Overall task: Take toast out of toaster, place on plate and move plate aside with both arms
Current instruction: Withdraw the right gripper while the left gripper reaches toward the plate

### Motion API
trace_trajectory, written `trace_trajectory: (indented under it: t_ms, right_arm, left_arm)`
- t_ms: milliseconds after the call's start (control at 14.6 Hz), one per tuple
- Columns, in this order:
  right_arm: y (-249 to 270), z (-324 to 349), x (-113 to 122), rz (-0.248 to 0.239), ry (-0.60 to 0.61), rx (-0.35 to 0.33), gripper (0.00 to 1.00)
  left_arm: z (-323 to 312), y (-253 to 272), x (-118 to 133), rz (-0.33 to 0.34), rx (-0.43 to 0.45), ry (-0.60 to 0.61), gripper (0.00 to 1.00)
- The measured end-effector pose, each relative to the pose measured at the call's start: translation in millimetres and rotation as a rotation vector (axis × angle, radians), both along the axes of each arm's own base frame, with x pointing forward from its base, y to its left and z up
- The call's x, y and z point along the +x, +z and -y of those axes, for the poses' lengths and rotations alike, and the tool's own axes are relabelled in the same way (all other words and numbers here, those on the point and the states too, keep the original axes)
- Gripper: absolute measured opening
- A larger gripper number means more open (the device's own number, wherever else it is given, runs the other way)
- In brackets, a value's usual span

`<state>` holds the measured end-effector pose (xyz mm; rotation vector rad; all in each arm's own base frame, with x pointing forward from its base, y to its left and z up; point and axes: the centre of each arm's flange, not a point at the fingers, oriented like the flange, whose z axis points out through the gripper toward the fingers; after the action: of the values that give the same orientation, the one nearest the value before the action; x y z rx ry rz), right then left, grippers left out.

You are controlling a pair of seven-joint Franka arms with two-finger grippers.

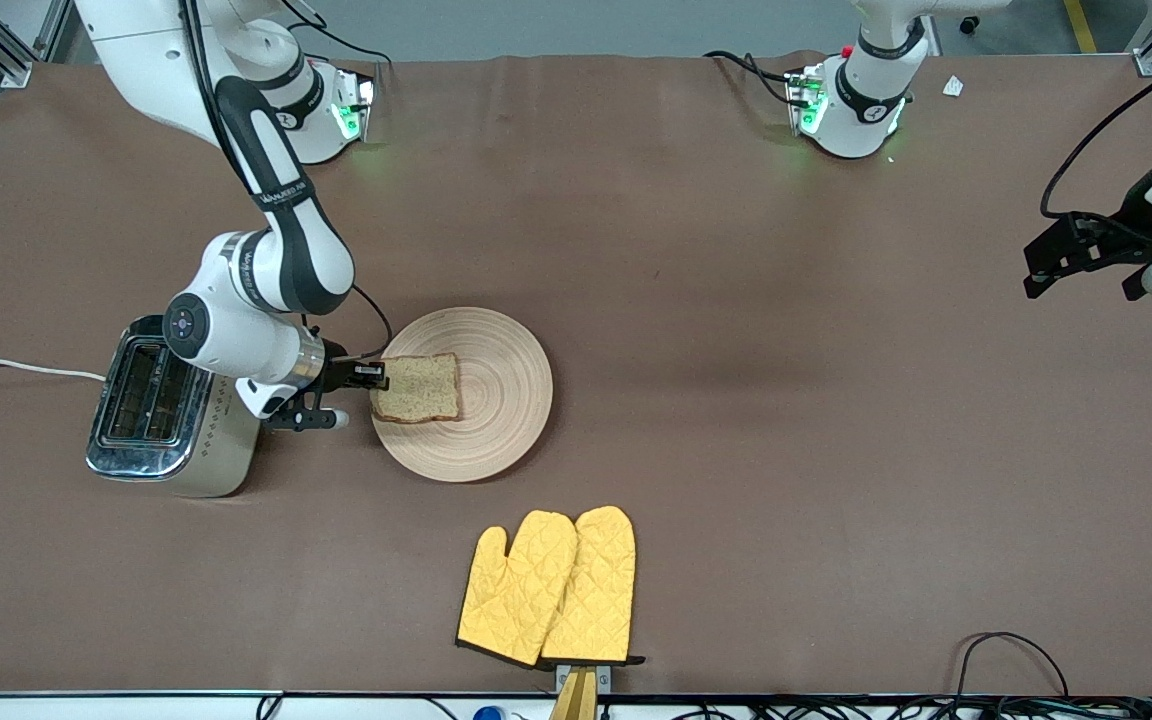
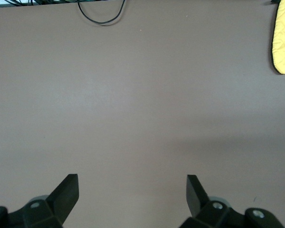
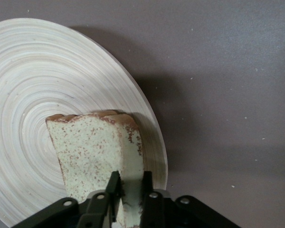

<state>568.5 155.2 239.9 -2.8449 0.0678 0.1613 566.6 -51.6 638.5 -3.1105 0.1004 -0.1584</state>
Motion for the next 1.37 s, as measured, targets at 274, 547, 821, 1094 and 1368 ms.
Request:
trace_trajectory:
  t_ms: [274, 547, 821, 1094, 1368]
  right_arm:
    - [3.7, 2.1, 3.8, 0.016, 0.038, -0.035, 0.7]
    - [14.5, 18.8, 14.8, 0.048, 0.092, -0.11, 1.0]
    - [60.4, 43.8, 32.7, 0.055, 0.138, -0.171, 1.0]
    - [146.1, 87.2, 43.6, 0.009, 0.121, -0.18, 1.0]
    - [240.0, 127.1, 48.1, 0.008, 0.121, -0.256, 1.0]
  left_arm:
    - [-0.6, -16.0, 1.5, -0.065, 0.006, 0.002, 1.0]
    - [-0.6, -25.1, 3.8, -0.093, 0.008, 0.0, 1.0]
    - [6.4, -34.4, 2.7, -0.14, -0.053, -0.041, 1.0]
    - [34.9, -66.2, 10.3, -0.222, -0.223, -0.035, 1.0]
    - [86.7, -136.0, 34.9, -0.341, -0.395, 0.026, 1.0]
